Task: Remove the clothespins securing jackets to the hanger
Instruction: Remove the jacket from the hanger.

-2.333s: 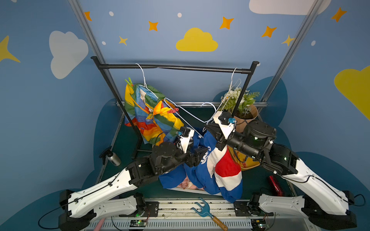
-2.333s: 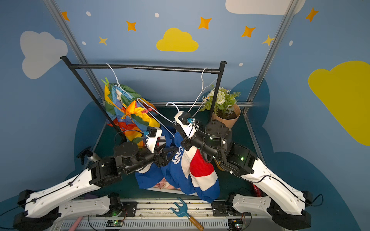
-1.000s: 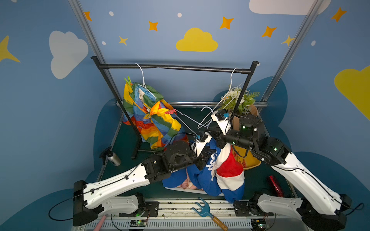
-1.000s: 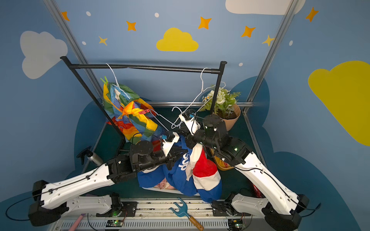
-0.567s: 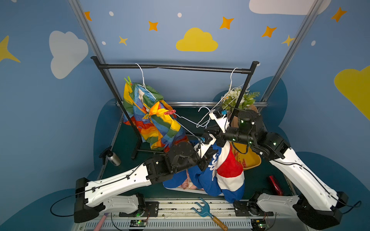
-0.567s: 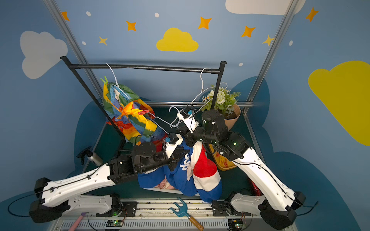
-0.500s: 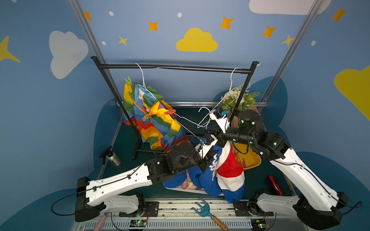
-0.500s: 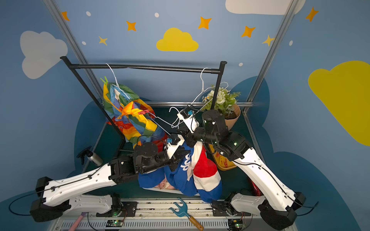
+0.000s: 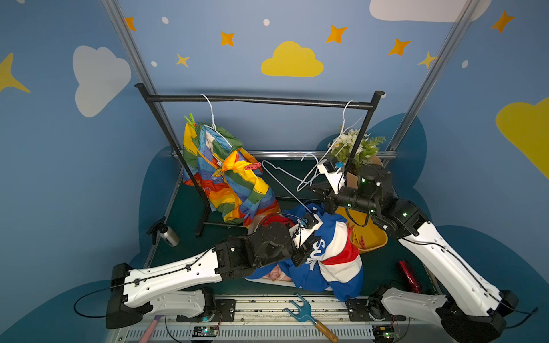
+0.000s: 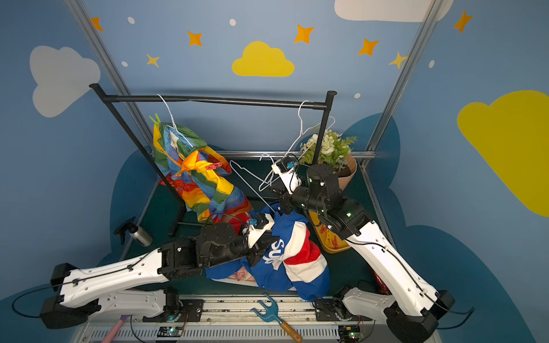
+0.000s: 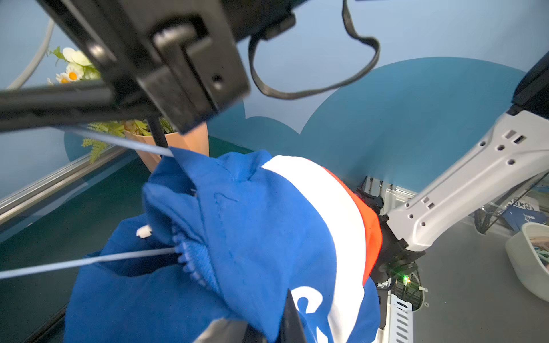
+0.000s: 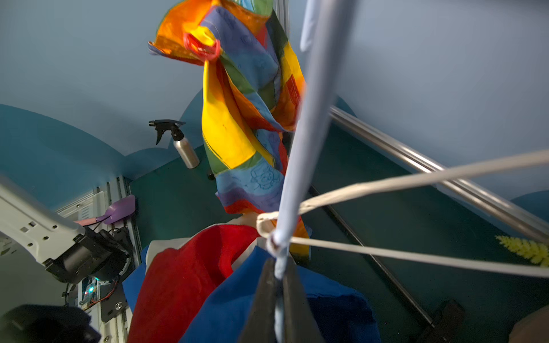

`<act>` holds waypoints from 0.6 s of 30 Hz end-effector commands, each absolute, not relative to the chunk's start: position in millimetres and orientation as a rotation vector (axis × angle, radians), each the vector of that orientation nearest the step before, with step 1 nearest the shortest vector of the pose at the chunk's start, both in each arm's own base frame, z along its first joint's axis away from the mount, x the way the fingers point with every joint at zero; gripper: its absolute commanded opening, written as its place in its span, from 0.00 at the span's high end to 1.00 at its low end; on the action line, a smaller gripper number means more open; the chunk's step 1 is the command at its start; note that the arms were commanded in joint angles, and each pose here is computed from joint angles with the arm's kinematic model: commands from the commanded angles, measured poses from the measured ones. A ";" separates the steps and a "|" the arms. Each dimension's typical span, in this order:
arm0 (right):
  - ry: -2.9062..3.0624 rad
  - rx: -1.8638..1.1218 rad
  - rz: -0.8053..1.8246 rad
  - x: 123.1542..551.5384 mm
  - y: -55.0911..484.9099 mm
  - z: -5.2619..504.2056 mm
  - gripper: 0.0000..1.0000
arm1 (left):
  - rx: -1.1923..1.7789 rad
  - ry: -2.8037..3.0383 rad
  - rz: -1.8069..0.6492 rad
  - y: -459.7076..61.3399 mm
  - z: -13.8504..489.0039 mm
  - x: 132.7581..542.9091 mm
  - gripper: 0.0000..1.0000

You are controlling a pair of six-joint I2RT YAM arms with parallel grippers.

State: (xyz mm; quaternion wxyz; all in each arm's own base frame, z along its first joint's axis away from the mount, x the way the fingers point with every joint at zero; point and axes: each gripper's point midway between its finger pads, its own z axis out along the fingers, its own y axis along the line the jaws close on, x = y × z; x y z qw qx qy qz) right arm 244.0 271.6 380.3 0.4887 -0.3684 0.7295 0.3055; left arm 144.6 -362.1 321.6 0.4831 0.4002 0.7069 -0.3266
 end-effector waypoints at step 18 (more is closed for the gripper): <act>1.741 -0.543 0.583 268.0 270.2 466.1 1.00 | 0.733 1.795 -0.639 -301.1 301.7 165.9 0.96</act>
